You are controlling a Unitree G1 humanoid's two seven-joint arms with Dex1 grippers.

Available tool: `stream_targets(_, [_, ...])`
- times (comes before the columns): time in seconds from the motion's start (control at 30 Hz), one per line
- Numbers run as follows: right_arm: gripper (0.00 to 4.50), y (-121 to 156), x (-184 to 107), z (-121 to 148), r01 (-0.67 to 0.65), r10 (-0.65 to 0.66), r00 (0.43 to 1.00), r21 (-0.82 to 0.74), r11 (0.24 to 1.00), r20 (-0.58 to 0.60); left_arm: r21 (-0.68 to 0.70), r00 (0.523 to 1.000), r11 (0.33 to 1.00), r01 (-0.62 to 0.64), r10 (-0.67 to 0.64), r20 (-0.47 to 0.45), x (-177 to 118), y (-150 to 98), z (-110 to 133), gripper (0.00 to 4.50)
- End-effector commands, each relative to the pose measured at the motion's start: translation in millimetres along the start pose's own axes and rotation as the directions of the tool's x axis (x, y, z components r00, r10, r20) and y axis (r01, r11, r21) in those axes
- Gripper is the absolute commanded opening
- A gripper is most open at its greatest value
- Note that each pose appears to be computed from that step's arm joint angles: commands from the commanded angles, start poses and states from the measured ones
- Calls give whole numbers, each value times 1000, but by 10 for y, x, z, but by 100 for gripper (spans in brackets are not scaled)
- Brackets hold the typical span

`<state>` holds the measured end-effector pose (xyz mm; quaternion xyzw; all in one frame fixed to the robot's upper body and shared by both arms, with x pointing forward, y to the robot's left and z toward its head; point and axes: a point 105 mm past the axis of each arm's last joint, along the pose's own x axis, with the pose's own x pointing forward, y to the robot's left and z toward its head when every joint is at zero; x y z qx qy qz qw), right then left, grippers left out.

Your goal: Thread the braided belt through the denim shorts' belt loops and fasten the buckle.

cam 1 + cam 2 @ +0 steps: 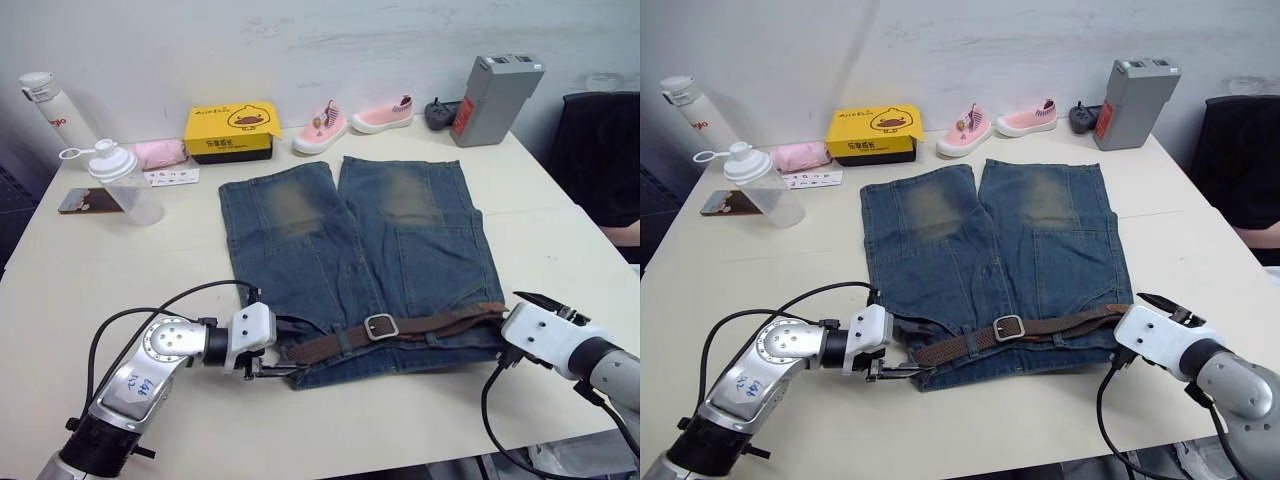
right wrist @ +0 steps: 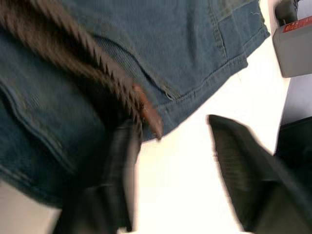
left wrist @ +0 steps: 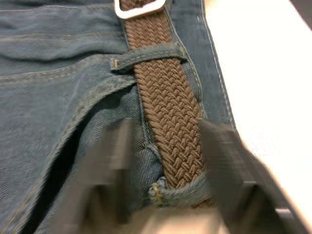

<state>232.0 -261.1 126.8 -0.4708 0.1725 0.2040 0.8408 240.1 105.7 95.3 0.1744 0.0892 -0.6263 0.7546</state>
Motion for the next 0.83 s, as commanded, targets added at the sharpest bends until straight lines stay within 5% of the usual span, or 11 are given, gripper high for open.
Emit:
stream_targets(0.03, [446,-151,-282,133,-85,75,994,136,987,73,3,994,999,-43,43,96,-202,58,305,430])
stream_targets(0.2, [449,-348,-724,272,-315,263,945,325,892,193,-43,984,991,-124,129,123,-487,160,459,440])
stream_targets(0.33, [449,-804,-682,468,-259,92,919,413,873,382,-56,963,973,-225,231,138,-589,206,523,440])
stream_targets(0.83, [449,-794,-285,336,-230,55,929,455,860,365,-89,937,951,-296,308,166,-509,172,549,440])
